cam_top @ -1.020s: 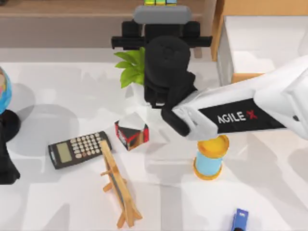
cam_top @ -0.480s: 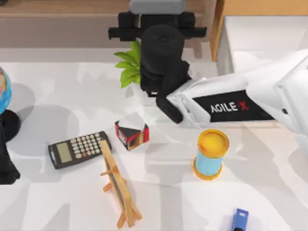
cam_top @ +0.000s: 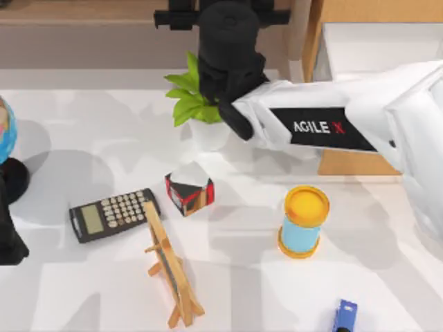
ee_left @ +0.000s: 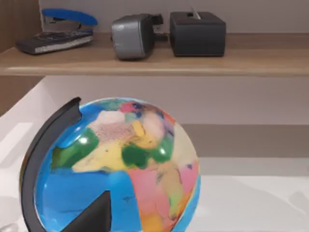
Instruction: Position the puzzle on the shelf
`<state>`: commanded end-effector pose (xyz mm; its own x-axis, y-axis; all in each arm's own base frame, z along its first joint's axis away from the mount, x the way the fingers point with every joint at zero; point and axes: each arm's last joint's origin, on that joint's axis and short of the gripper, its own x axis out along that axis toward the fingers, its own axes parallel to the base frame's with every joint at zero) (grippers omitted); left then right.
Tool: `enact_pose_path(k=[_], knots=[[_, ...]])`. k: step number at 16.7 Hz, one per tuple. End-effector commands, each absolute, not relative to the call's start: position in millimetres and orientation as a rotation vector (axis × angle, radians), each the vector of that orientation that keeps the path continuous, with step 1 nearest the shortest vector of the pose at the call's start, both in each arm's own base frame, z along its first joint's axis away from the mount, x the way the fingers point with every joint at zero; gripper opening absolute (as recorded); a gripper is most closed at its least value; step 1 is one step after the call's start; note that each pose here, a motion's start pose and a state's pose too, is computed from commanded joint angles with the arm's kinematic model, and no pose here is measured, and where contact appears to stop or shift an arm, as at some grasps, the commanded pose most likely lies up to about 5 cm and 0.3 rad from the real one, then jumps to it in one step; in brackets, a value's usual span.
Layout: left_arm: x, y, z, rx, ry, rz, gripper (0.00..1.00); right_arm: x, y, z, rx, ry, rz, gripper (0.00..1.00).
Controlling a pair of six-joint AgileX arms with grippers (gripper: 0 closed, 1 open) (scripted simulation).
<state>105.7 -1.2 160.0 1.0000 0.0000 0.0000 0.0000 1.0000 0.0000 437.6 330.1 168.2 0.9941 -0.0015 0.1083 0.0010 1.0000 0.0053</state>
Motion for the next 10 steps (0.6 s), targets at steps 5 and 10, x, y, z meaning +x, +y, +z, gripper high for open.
enact_pose_path(k=[5, 10], knots=[[105.7, -1.2, 160.0, 0.0, 0.0, 0.0, 1.0, 461.3, 323.1, 167.8, -0.002, -0.101, -0.008, 0.0], [105.7, -1.2, 160.0, 0.0, 0.0, 0.0, 1.0, 461.3, 323.1, 167.8, -0.002, -0.101, -0.008, 0.15]])
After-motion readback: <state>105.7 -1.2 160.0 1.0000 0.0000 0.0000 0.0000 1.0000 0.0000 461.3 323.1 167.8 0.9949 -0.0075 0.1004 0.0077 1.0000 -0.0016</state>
